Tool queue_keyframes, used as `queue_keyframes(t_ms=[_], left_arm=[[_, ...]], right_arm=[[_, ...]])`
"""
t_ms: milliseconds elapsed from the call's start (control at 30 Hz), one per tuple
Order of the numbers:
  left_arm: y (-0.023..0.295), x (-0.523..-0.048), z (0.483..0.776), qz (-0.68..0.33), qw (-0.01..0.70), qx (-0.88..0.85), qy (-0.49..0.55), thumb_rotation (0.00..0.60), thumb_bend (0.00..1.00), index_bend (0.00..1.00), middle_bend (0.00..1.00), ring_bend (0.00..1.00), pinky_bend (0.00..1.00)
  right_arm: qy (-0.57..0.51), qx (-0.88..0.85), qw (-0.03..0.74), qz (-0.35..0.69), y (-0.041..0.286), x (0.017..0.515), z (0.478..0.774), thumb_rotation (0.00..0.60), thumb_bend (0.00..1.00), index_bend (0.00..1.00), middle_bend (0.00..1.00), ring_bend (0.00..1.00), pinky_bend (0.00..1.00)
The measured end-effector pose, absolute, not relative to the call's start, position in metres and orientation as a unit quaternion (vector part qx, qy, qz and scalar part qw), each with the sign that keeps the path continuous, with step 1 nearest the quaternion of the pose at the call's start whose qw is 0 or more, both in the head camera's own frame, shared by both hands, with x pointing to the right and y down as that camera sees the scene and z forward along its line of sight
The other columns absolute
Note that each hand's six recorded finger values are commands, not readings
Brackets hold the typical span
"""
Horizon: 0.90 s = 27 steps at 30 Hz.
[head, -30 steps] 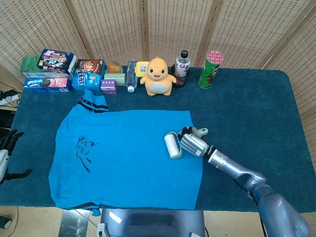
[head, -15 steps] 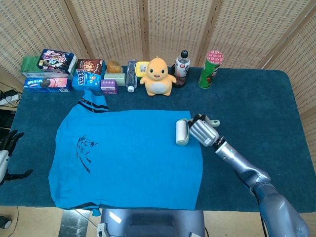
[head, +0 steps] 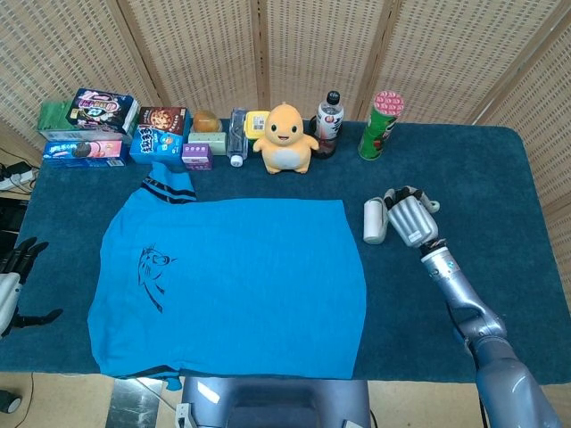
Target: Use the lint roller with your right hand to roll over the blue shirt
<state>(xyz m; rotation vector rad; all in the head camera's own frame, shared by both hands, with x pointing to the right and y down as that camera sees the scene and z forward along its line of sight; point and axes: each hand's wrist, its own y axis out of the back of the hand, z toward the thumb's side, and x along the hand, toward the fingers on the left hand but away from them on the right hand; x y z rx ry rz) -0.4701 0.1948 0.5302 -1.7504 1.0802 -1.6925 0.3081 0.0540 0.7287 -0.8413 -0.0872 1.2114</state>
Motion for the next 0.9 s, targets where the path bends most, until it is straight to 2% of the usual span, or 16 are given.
queue_keyframes(t_ms=[100,167,400,667,767,900], left_arm=[[0.196,-0.469,0.529,-0.615,0.237,-0.642,0.392,0.600,0.17,0.00,0.00,0.00,0.10],[0.196,-0.468,0.528,-0.613,0.237,-0.644,0.391,0.600,0.17,0.00,0.00,0.00,0.10],[0.197,-0.468,0.526,-0.607,0.239,-0.650,0.389,0.600,0.17,0.00,0.00,0.00,0.10],[0.200,-0.468,0.519,-0.598,0.247,-0.655,0.391,0.600,0.17,0.00,0.00,0.00,0.10],[0.202,-0.467,0.513,-0.592,0.263,-0.653,0.393,0.600,0.16,0.00,0.00,0.00,0.10],[0.205,-0.472,0.503,-0.595,0.289,-0.634,0.401,0.600,0.16,0.00,0.00,0.00,0.09]], right_arm=[[-0.056,-0.414,0.717,0.558,0.063,0.306,0.734,0.600,0.06,0.00,0.05,0.09,0.38],[-0.067,-0.435,0.702,0.559,0.069,0.303,0.737,0.600,0.02,0.00,0.03,0.07,0.31],[-0.109,-0.488,0.669,0.551,0.078,0.299,0.721,0.600,0.00,0.00,0.00,0.00,0.21],[-0.180,-0.528,0.636,0.533,0.076,0.316,0.668,0.600,0.00,0.03,0.01,0.01,0.15],[-0.235,-0.560,0.612,0.507,0.089,0.320,0.637,0.600,0.00,0.06,0.04,0.04,0.10],[-0.309,-0.590,0.572,0.478,0.115,0.337,0.594,0.600,0.00,0.06,0.05,0.02,0.07]])
